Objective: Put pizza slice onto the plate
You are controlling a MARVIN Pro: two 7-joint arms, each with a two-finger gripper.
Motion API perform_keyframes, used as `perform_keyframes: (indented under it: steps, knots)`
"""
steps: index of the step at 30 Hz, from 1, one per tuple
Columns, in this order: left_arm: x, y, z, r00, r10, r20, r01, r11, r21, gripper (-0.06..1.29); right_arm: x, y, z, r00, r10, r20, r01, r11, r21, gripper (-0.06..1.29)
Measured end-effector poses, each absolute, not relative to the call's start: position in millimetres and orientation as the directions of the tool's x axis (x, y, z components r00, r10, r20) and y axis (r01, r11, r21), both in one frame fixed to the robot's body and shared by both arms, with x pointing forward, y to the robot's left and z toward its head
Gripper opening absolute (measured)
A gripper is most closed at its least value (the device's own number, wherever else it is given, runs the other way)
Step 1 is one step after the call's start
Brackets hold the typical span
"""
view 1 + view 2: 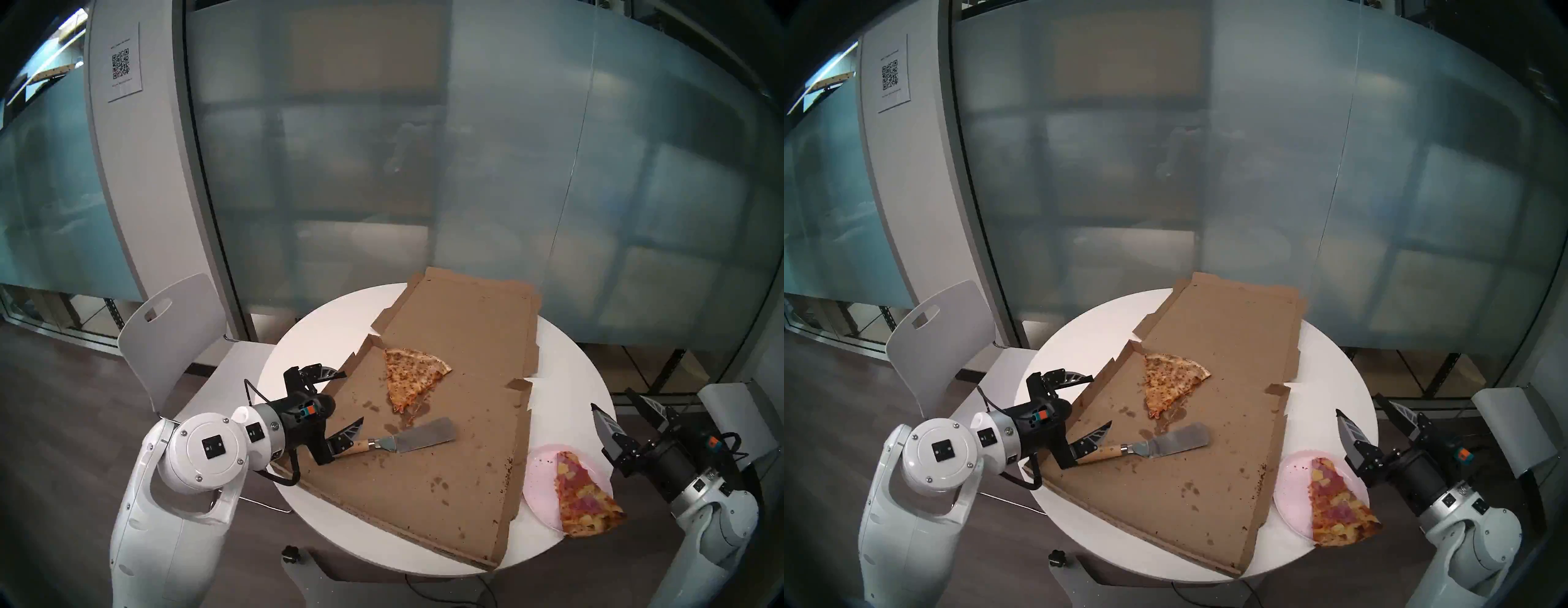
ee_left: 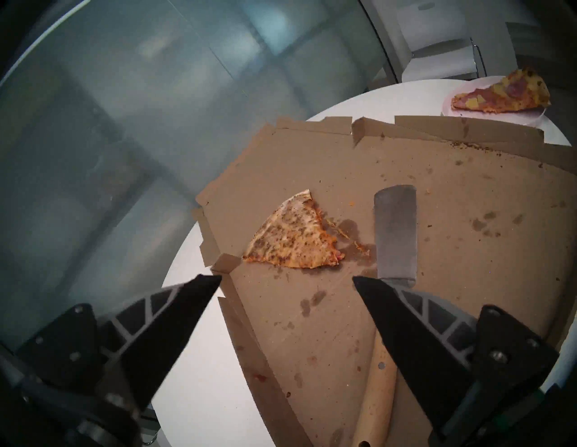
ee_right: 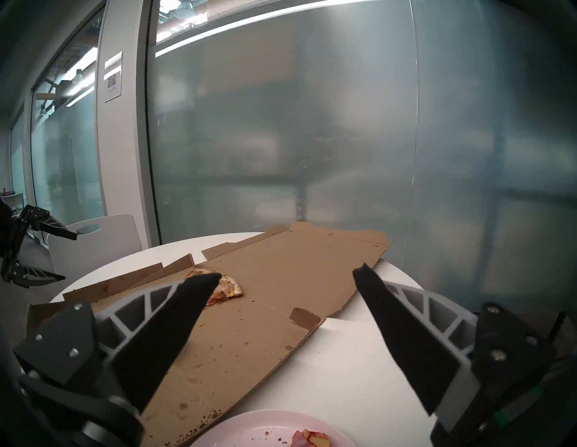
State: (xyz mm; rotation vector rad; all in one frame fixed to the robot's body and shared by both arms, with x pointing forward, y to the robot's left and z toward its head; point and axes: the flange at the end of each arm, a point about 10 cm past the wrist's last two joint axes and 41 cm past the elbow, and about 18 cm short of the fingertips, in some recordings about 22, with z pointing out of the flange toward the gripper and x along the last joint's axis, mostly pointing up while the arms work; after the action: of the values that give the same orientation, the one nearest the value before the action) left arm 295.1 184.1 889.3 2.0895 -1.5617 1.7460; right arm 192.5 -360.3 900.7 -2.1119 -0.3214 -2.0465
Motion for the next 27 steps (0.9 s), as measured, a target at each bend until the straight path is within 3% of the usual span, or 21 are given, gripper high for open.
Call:
perform_keyframes:
  steps: [12,27]
  knots:
    - [280,188,887,-0.080,-0.562,0.823,-0.587,-0.641,-0.495,1.20,202,-352,900,0.033,0.032,0.999,0.303,-0.953,0.021,1.23]
    - [269,189,882,-0.071,-0.513,0.855,-0.555,-0.692,-0.461,1.20,211,-345,900,0.033,0.046,0.998,0.313,-0.949,0.034,1.23]
